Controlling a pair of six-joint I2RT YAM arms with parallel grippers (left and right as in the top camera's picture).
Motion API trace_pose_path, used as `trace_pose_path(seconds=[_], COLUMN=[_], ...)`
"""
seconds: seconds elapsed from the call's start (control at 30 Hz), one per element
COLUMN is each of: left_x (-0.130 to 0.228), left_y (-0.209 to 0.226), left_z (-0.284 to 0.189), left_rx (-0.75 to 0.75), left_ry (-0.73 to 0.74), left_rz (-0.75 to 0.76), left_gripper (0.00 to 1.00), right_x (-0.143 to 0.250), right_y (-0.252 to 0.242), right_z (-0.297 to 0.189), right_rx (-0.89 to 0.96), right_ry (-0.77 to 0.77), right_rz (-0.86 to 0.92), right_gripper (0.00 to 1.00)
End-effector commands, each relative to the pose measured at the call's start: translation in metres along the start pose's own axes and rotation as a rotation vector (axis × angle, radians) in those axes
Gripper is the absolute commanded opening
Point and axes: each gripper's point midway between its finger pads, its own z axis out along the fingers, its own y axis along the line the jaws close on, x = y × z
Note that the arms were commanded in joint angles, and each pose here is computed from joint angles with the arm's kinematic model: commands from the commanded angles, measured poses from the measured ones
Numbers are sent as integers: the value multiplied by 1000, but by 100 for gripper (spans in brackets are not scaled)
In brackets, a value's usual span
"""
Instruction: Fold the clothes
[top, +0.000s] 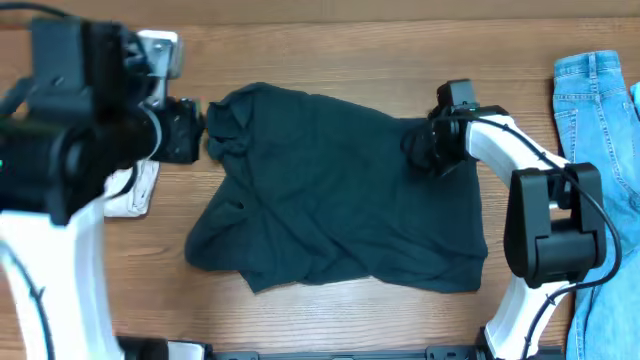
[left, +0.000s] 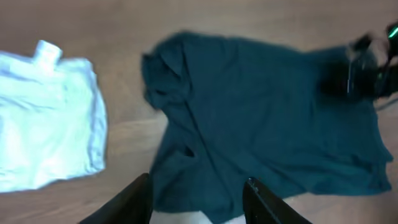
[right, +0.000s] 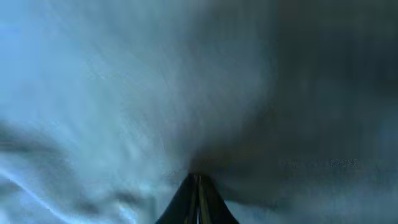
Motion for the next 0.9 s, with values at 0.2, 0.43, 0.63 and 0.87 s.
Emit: trace_pose_path(seconds=[0.2,0.43,0.63,0.87], left_x=[6,11,44,81], left_y=[-25,-44,-44,-37], left_z=[115,193,263,322], left_rx=[115,85,46,70], left_ry=[301,416,608,765], left_rz=[107,215,287,351], left_gripper=[52,56,45,4], right_x=[-90,-150,-155,-130], right_y=[-22,-3,20,26], right_z=[16,-49,-113,-146], right_rx=[-36,-140,-175,-148], right_ry=[-231,-334,-282,-177], right_rz=[187,31,-71,-33], right_gripper=[4,4,8,8])
